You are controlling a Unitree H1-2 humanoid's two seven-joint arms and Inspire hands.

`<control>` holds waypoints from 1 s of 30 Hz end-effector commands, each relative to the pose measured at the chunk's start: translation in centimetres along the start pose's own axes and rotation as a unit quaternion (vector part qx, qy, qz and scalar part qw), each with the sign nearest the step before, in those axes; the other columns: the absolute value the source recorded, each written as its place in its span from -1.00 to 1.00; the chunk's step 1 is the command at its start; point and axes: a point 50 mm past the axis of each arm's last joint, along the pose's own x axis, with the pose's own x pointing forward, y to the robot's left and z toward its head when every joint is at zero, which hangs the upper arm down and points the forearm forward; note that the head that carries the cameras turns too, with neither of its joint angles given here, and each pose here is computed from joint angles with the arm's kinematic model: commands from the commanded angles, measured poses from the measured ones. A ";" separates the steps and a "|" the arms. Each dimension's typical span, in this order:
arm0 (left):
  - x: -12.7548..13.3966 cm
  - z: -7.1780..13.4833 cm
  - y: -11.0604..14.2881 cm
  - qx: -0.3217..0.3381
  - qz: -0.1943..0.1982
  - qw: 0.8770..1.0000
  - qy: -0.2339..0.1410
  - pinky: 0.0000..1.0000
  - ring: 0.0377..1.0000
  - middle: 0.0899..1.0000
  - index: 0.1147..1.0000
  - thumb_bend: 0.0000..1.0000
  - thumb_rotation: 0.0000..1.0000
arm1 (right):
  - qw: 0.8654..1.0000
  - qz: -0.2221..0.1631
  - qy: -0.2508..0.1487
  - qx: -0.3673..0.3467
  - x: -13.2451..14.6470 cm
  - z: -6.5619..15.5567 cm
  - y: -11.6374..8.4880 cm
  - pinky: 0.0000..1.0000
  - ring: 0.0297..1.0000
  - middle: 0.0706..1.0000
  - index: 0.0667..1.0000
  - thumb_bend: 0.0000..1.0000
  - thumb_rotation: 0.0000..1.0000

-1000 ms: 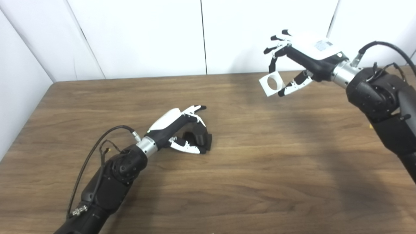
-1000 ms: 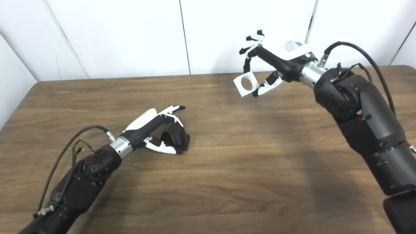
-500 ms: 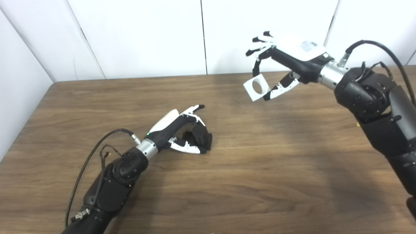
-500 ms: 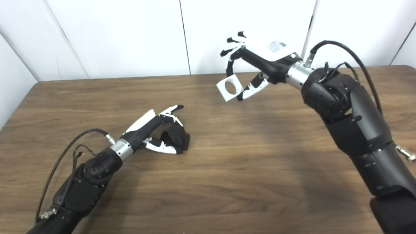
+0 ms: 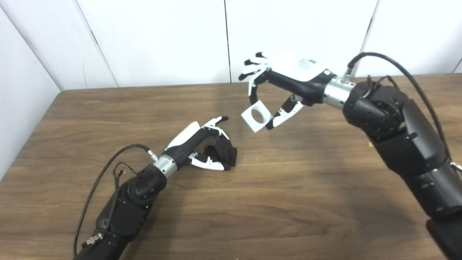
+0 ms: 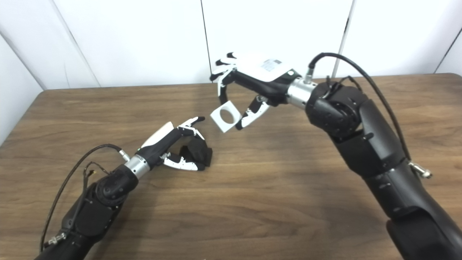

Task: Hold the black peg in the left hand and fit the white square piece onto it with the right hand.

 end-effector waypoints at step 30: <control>-1.1 -1.6 -1.4 0.014 -0.049 0.997 0.061 0.99 1.00 0.98 -0.15 0.04 -0.85 | 1.000 0.027 -0.016 -0.002 6.6 2.5 2.4 0.95 0.87 0.64 -0.11 0.05 -0.72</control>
